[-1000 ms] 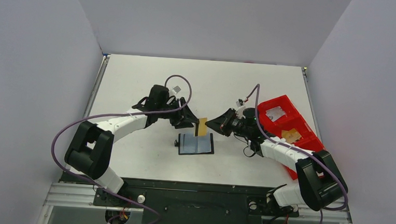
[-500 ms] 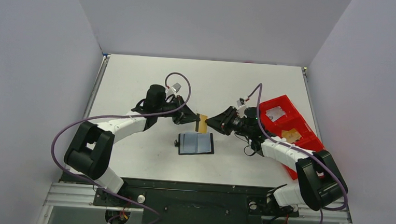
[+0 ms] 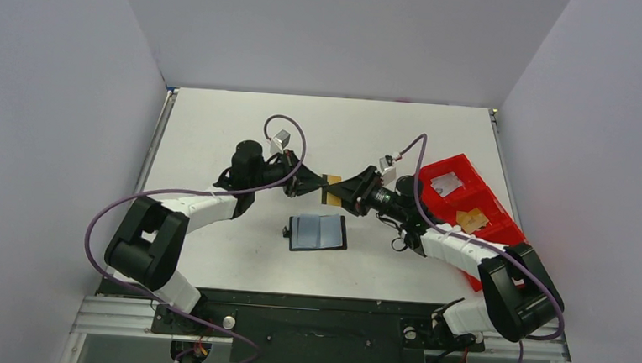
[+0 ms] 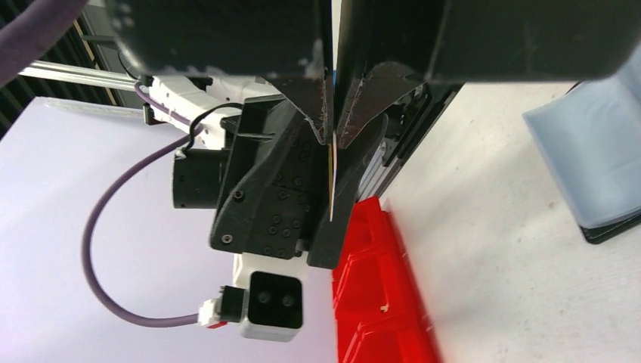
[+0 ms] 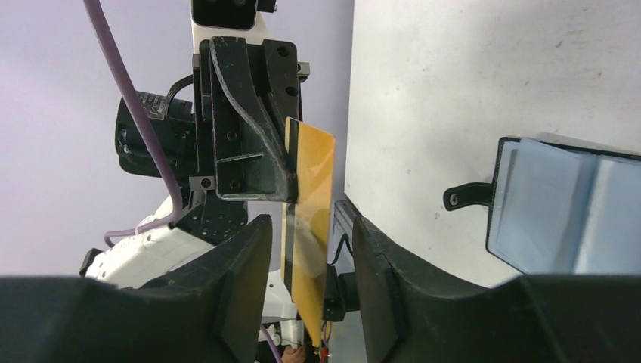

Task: Take the credit cards out of the card holder
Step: Place the credit card in the storage box.

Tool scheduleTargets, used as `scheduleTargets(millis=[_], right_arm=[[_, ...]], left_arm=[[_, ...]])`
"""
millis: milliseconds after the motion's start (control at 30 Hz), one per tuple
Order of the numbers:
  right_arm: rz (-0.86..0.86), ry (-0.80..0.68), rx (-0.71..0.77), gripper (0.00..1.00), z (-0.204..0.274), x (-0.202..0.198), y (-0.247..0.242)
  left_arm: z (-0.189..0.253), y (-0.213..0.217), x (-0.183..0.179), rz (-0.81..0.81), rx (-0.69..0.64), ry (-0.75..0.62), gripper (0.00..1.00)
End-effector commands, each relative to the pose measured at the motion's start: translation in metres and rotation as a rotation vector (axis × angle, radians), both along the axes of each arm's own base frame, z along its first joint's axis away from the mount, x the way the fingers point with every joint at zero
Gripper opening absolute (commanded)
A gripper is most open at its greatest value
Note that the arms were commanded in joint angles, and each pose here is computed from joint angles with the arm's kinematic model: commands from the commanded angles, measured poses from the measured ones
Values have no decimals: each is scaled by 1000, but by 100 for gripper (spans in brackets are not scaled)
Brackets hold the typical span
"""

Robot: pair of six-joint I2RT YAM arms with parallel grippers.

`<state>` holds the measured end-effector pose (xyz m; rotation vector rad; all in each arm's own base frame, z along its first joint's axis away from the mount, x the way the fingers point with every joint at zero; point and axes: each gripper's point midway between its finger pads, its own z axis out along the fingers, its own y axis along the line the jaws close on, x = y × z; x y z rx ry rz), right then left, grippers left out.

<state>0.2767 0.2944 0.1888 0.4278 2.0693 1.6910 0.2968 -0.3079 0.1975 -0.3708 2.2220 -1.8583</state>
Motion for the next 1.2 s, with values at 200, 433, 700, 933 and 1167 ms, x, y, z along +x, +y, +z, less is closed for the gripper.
scheduleTargets(millis=[200,433,700,933,1167], right_arm=[[8,-90,88,19,30,-9,-1],[1,-94,61,0,29,-9,-3],[-14,-101,-51,0,19,-7,-7],[-38,-96,-117,0,12,-6,-10],[-112,-102,-187,0,10,-4,-26]], left_arm=[[28,-1,8,-2,-84,-85,0],[22,-2,7,-12,-55,-87,0],[20,0,6,-20,18,-109,34],[1,10,3,-11,176,-94,46],[-19,28,2,15,367,-81,50]])
